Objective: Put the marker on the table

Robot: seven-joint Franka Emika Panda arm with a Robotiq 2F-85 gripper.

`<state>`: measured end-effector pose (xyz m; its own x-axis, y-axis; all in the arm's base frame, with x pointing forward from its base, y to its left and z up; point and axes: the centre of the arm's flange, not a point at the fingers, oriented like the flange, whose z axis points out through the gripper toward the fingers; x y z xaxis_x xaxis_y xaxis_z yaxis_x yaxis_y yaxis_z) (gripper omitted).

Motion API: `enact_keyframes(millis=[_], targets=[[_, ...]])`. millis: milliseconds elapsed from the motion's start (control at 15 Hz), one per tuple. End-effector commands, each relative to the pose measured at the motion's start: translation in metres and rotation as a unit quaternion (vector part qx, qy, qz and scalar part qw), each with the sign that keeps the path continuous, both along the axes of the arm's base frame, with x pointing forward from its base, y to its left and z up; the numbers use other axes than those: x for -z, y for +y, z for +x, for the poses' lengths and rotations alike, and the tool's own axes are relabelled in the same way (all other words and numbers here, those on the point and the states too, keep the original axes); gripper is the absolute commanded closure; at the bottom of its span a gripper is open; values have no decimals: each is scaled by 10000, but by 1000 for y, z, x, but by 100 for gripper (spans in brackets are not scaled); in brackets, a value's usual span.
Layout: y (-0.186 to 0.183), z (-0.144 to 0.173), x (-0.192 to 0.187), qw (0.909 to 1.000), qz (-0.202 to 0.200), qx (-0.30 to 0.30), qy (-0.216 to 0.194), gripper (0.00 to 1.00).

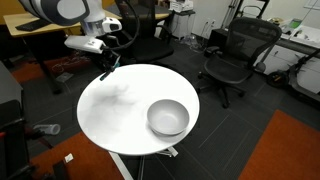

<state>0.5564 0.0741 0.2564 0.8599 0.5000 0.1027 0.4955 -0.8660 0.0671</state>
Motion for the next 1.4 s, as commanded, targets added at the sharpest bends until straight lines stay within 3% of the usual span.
enact_keyframes(millis=[0, 733, 1333], targets=[[1, -15, 1, 9997, -169, -189, -67, 95], [9, -61, 51, 9988, -43, -465, 134, 95], [7, -65, 92, 9988, -16, -429, 219, 95]])
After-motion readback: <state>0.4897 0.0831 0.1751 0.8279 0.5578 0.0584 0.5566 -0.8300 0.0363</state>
